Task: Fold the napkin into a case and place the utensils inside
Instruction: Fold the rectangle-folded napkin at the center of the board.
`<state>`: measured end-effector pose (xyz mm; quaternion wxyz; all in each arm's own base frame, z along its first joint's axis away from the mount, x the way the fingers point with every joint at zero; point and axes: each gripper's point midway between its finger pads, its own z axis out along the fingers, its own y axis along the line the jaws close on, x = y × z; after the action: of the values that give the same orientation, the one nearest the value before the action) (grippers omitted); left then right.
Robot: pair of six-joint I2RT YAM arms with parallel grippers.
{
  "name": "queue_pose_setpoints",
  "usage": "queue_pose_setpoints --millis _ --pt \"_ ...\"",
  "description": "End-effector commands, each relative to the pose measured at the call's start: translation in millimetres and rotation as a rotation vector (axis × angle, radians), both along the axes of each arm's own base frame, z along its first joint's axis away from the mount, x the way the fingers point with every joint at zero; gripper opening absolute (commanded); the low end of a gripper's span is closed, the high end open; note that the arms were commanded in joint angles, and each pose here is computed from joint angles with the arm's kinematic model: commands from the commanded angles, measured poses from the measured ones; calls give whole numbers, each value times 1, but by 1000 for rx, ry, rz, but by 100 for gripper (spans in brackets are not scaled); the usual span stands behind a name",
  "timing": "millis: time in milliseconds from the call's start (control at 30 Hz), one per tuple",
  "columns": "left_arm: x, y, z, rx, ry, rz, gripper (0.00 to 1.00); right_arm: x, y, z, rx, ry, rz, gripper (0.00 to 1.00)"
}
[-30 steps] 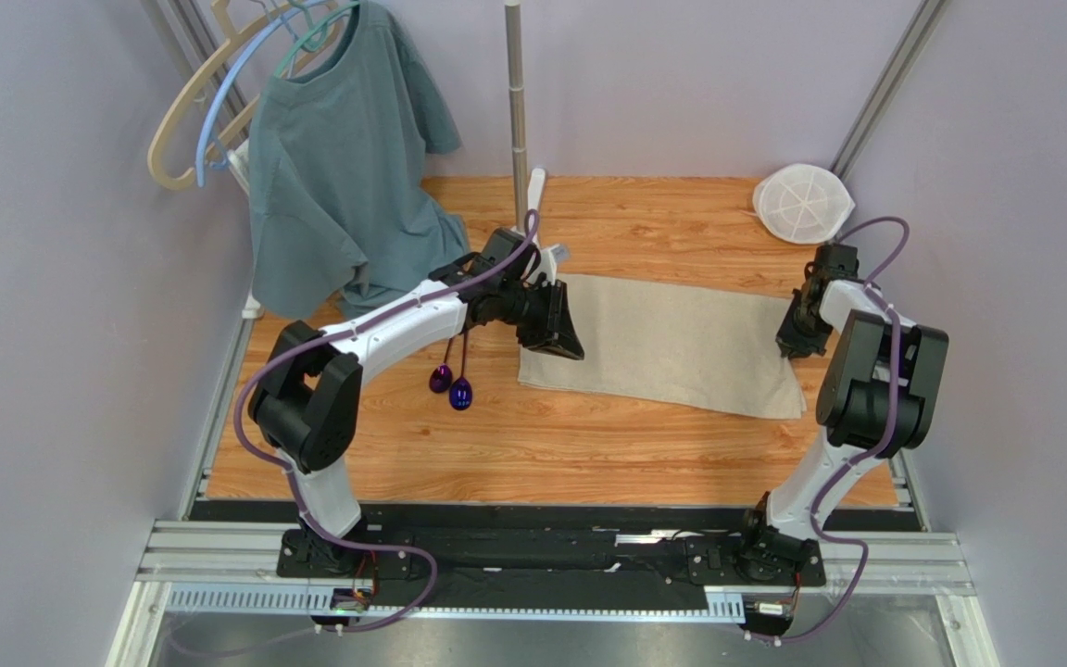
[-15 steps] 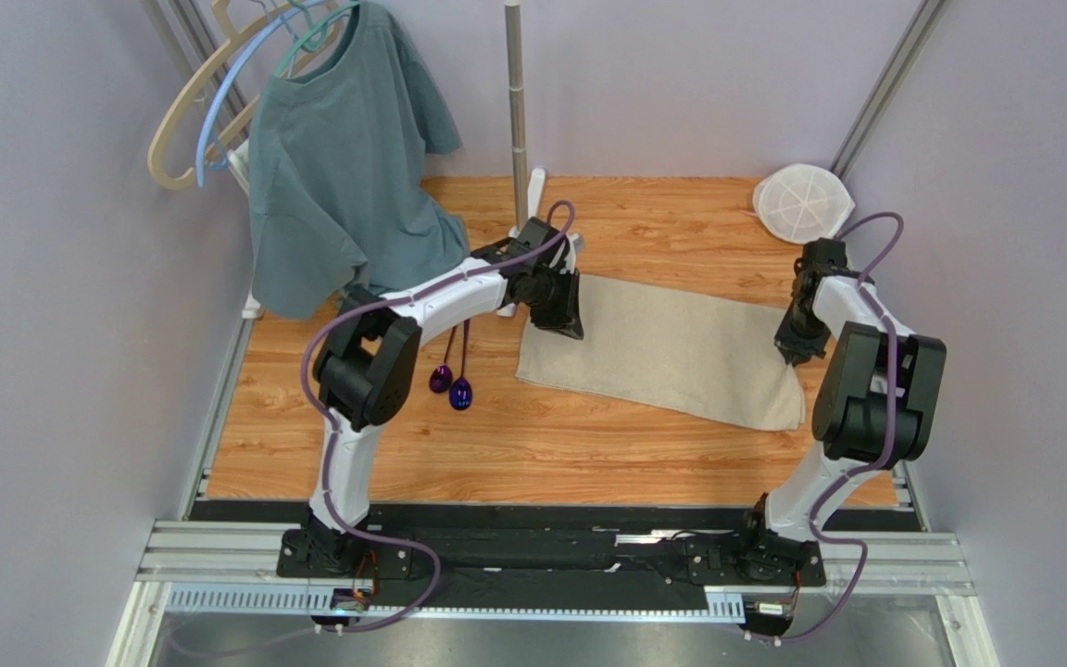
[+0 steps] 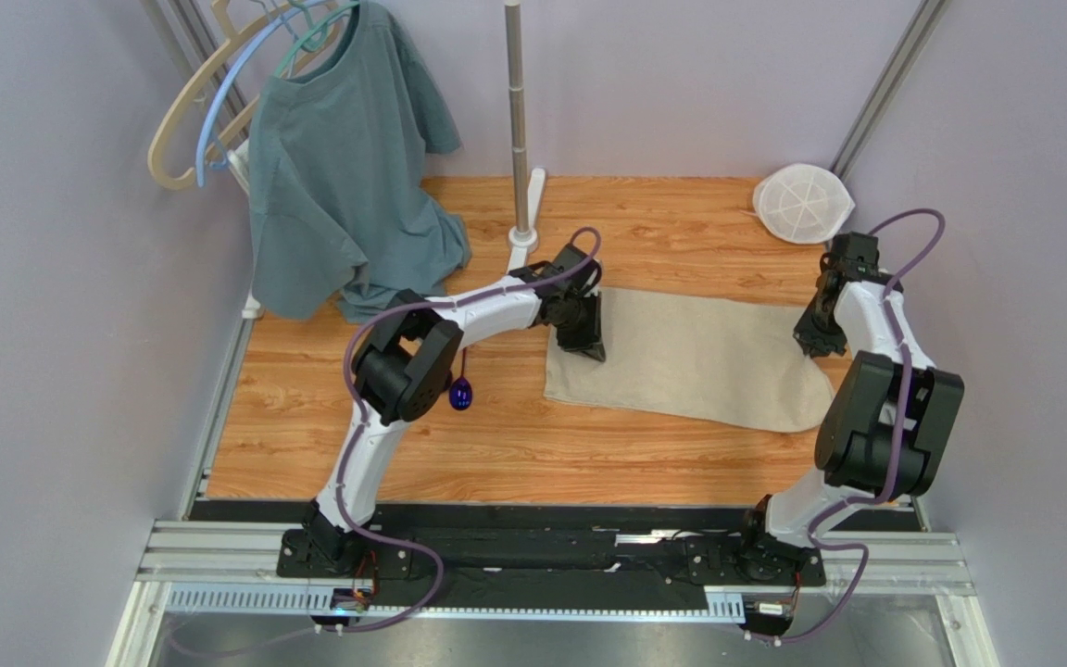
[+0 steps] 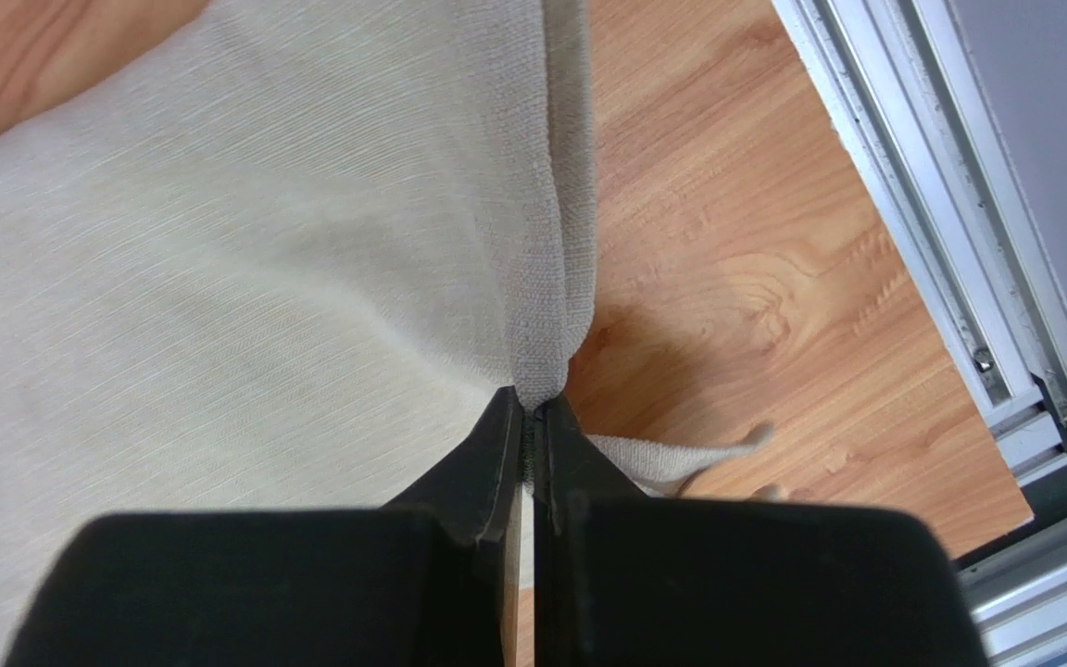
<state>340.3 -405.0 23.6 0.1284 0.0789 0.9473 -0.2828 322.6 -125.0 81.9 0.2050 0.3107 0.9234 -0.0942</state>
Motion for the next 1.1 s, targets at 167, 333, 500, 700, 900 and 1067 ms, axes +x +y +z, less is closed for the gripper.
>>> queue_pose_setpoints --millis 167,333,500,700,900,1067 --pt "-33 -21 38 -73 -22 -37 14 8 43 60 -21 -124 95 0" --pt "-12 21 62 -40 -74 -40 15 17 124 67 44 -137 259 0" --pt "-22 66 1 80 34 -16 14 17 200 63 83 -138 407 0" --pt "-24 68 -21 102 76 -15 13 21 273 40 206 -162 485 0" --pt "-16 70 -9 109 27 -5 12 24 310 16 306 -128 539 0" --pt "-15 69 -6 103 22 5 11 22 329 20 335 -144 548 0"
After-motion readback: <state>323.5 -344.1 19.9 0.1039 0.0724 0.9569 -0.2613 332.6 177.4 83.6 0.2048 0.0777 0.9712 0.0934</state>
